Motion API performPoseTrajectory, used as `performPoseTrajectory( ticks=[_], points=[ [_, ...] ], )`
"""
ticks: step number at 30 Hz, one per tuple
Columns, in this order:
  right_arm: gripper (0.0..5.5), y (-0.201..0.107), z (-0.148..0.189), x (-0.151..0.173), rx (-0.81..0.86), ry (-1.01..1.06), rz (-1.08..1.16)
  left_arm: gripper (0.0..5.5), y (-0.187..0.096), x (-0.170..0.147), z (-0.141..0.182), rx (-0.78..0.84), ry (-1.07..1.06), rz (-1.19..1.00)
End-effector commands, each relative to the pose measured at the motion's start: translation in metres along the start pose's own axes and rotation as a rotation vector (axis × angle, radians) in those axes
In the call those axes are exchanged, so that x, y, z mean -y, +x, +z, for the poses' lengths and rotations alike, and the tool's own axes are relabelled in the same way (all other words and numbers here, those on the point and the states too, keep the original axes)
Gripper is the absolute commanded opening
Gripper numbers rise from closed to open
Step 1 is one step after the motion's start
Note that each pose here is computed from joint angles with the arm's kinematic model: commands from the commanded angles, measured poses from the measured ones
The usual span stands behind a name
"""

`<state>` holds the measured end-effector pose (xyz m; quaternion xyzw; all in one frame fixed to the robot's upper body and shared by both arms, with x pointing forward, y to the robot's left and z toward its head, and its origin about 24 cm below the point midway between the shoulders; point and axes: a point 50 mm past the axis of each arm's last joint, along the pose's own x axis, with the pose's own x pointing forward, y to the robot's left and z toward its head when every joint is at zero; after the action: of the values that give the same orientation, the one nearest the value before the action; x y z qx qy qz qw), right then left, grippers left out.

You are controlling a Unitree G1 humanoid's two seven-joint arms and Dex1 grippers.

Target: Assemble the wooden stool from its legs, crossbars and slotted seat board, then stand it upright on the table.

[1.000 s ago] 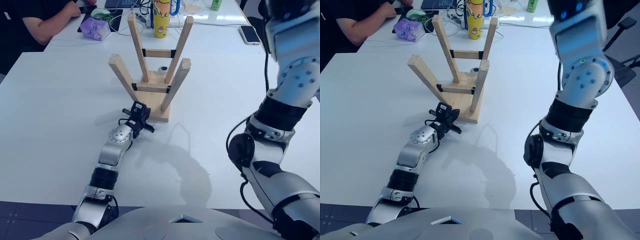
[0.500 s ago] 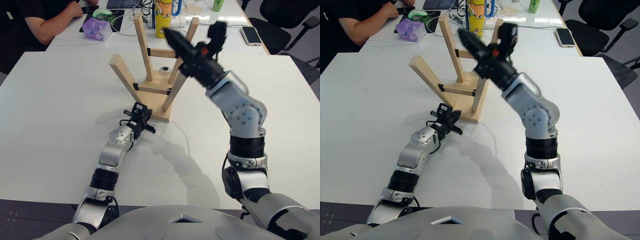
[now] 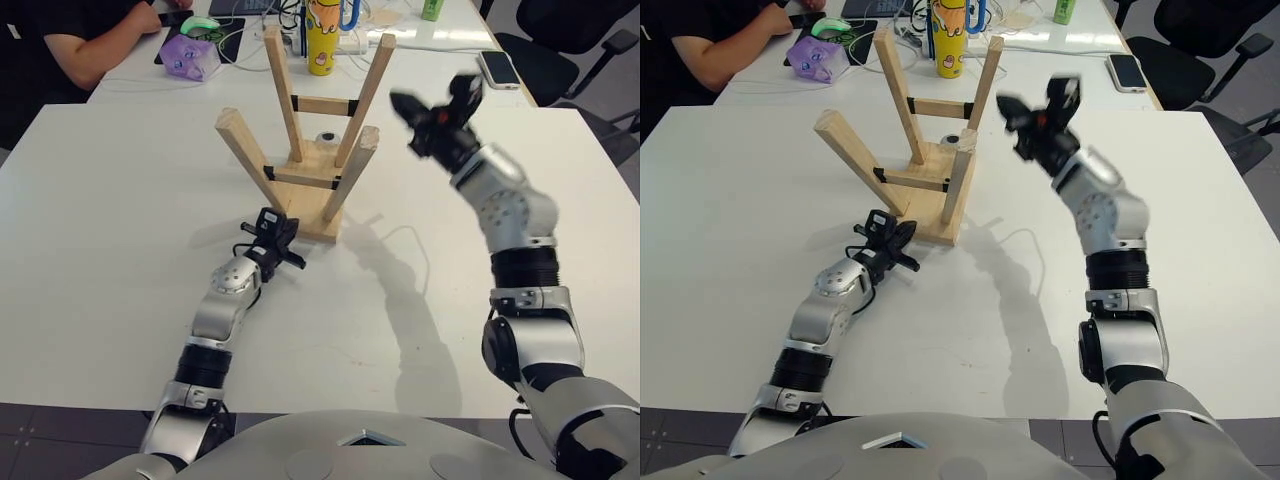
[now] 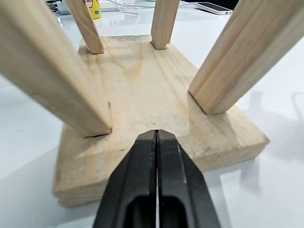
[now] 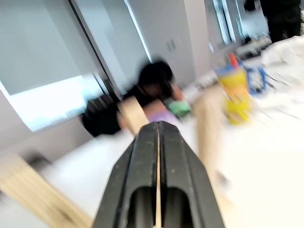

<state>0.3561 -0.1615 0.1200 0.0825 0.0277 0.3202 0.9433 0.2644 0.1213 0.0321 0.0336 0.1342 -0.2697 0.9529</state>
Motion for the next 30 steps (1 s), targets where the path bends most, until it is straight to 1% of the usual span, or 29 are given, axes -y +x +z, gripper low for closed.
performPoseTrajectory(
  ticks=[1,3,6,10,12,16,18,22,25,27,29,30],
  points=[
    [0.02,0.001,-0.031,0.007,-0.073,-0.081,0.114,0.00,-0.022,-0.004,-0.007,-0.070,0.028,-0.137],
    [0.02,0.003,-0.037,0.008,-0.099,-0.106,0.156,0.00,-0.029,-0.011,-0.010,-0.097,0.030,-0.171],
    [0.02,0.011,-0.035,-0.001,-0.079,-0.148,0.278,0.00,-0.039,-0.021,-0.021,-0.200,0.087,-0.215],
    [0.02,0.021,-0.036,-0.022,-0.036,-0.187,0.424,0.00,-0.040,-0.038,-0.029,-0.269,0.116,-0.135],
    [0.02,0.024,-0.043,-0.034,-0.047,-0.195,0.498,0.00,-0.041,-0.047,-0.033,-0.286,0.114,-0.083],
    [0.02,0.022,-0.062,-0.055,-0.119,-0.201,0.642,0.00,-0.039,-0.064,-0.034,-0.297,0.121,0.013],
    [0.02,0.019,-0.072,-0.065,-0.153,-0.212,0.686,0.00,-0.035,-0.068,-0.031,-0.285,0.119,0.035],
    [0.02,0.012,-0.090,-0.080,-0.180,-0.200,0.699,0.00,-0.033,-0.064,-0.033,-0.276,0.106,0.041],
    [0.02,0.008,-0.099,-0.086,-0.181,-0.185,0.652,0.00,-0.035,-0.059,-0.040,-0.284,0.087,0.042],
    [0.02,0.003,-0.101,-0.085,-0.169,-0.160,0.611,0.00,-0.035,-0.057,-0.043,-0.290,0.086,0.041],
    [0.02,-0.007,-0.104,-0.079,-0.180,-0.143,0.559,0.00,-0.035,-0.057,-0.044,-0.292,0.085,0.046],
    [0.02,-0.011,-0.106,-0.070,-0.199,-0.151,0.511,0.00,-0.035,-0.056,-0.044,-0.295,0.088,0.047]
  ],
)
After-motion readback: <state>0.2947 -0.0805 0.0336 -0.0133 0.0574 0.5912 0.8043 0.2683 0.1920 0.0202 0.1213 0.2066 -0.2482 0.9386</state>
